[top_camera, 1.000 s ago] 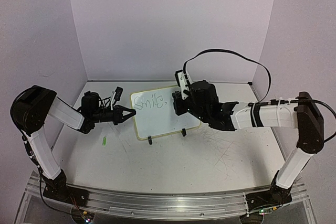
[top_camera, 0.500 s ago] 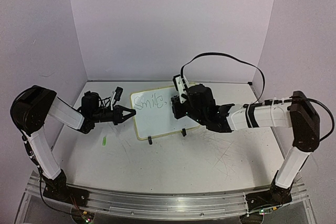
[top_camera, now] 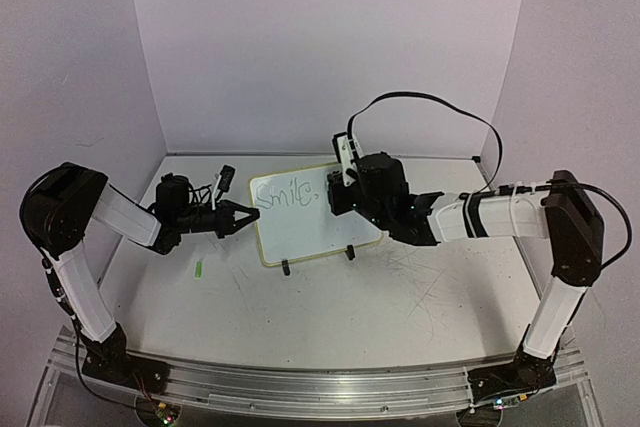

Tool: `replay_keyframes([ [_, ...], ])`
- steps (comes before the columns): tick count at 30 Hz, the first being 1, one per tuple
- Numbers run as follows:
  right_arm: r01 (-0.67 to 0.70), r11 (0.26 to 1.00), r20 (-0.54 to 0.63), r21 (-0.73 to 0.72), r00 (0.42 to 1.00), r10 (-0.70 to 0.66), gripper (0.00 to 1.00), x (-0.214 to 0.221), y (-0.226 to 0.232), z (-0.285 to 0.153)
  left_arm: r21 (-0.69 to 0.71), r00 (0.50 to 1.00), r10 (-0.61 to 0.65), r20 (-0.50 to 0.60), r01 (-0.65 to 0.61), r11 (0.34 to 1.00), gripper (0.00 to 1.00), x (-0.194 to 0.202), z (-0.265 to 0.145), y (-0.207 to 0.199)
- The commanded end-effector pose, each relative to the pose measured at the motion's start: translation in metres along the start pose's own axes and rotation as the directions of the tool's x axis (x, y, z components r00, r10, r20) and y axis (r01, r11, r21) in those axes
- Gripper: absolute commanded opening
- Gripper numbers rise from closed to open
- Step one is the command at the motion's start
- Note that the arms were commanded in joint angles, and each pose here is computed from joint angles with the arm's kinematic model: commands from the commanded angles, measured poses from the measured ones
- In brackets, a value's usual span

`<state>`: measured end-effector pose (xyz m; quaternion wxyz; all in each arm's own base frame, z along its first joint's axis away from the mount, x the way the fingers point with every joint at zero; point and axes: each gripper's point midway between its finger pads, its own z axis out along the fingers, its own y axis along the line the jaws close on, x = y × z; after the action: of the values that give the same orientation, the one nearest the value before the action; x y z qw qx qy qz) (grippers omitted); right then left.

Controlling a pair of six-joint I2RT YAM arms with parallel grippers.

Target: Write a sentence on the whiteboard

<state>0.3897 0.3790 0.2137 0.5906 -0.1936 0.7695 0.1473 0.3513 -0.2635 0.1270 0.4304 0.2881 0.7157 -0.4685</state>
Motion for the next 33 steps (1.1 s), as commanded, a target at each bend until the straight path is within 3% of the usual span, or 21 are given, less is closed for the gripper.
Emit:
replay_keyframes([
  [1, -0.039, 0.998, 0.071, 0.043, 0.997, 0.035, 0.0, -0.026, -0.009, 0.007, -0.105, 0.997, 0.029, -0.065, -0.036, 0.994, 0.0, 0.022, 0.0, 0.023],
  [20, -0.042, 0.996, 0.067, 0.08, 0.997, 0.037, 0.0, -0.023, -0.018, 0.016, -0.103, 0.997, 0.032, -0.065, -0.039, 0.994, 0.0, 0.022, 0.0, 0.023],
  [33, -0.036, 0.999, 0.039, 0.019, 0.999, 0.035, 0.0, -0.012, -0.005, 0.021, -0.104, 0.997, 0.031, -0.066, -0.038, 0.994, 0.0, 0.023, 0.0, 0.023],
])
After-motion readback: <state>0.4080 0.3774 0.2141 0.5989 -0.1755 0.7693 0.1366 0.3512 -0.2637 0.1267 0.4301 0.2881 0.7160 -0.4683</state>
